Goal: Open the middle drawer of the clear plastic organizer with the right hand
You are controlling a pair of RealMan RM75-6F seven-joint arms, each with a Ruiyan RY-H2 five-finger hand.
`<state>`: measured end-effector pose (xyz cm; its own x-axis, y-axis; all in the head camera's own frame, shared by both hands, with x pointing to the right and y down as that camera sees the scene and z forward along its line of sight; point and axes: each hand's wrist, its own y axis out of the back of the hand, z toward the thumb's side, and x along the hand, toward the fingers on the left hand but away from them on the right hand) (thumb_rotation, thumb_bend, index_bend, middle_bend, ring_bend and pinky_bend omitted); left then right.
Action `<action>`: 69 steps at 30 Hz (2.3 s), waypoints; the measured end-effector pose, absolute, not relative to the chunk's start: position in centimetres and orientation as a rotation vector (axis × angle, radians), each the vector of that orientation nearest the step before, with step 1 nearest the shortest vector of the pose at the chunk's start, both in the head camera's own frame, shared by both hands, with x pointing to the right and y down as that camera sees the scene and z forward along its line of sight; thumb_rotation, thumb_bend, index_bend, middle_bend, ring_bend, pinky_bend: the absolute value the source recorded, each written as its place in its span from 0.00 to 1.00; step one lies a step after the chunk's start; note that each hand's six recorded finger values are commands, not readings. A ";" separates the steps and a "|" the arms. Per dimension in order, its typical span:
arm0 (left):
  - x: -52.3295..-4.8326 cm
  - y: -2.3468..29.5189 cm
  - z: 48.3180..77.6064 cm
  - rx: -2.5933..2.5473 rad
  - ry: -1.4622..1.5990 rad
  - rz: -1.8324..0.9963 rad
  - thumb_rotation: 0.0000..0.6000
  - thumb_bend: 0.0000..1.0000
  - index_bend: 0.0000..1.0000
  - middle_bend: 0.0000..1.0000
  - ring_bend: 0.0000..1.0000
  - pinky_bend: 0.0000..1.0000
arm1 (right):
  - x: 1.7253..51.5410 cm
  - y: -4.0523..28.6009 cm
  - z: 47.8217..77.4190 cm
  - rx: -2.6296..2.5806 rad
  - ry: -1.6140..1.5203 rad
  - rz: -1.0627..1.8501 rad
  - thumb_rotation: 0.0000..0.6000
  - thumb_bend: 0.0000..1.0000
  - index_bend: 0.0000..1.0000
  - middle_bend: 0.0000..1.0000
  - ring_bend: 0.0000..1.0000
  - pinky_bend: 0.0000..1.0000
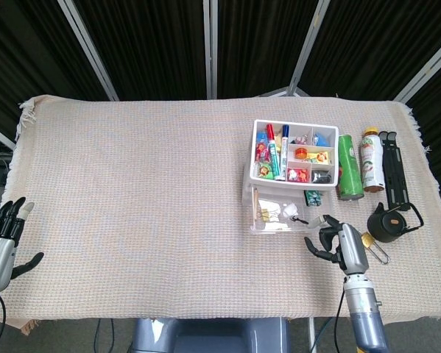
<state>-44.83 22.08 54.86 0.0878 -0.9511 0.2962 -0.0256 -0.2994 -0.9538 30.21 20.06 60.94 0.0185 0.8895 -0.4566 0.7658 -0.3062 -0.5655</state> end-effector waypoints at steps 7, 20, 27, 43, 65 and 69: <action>-44.8 22.1 54.8 -1.496 1.017 -1.344 1.00 0.17 0.00 0.00 0.00 0.00 | 30.3 20.2 60.7 -2.125 -1.752 1.154 1.00 0.22 0.50 0.66 0.73 0.66; -44.8 22.1 54.6 -1.491 1.024 -1.337 1.00 0.17 0.00 0.00 0.00 0.00 | 29.9 21.5 59.9 -2.176 -1.725 1.134 1.00 0.16 0.13 0.64 0.72 0.65; -44.8 22.1 54.4 -1.486 1.029 -1.333 1.00 0.17 0.00 0.00 0.00 0.00 | 30.1 22.3 59.1 -2.168 -1.721 1.103 1.00 0.13 0.14 0.64 0.72 0.65; -45.0 22.0 54.1 -1.476 1.040 -1.329 1.00 0.17 0.00 0.00 0.00 0.00 | 30.1 18.9 54.4 -1.953 -1.590 1.062 1.00 0.01 0.32 0.92 0.95 0.76; -45.2 21.8 54.2 -1.475 1.041 -1.336 1.00 0.17 0.00 0.00 0.00 0.00 | 25.1 13.0 57.7 -1.724 -1.004 1.276 1.00 0.00 0.47 1.00 1.00 0.77; -45.2 21.8 54.2 -1.477 1.042 -1.336 1.00 0.17 0.00 0.00 0.00 0.00 | 24.7 13.1 58.3 -1.714 -0.980 1.280 1.00 0.00 0.49 1.00 1.00 0.77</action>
<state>-45.21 21.80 54.21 0.0760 -0.9589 0.2735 -0.0321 -0.2765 -0.9605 24.72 13.05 58.32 0.2002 0.9030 -0.3801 0.1316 -0.4092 -0.9029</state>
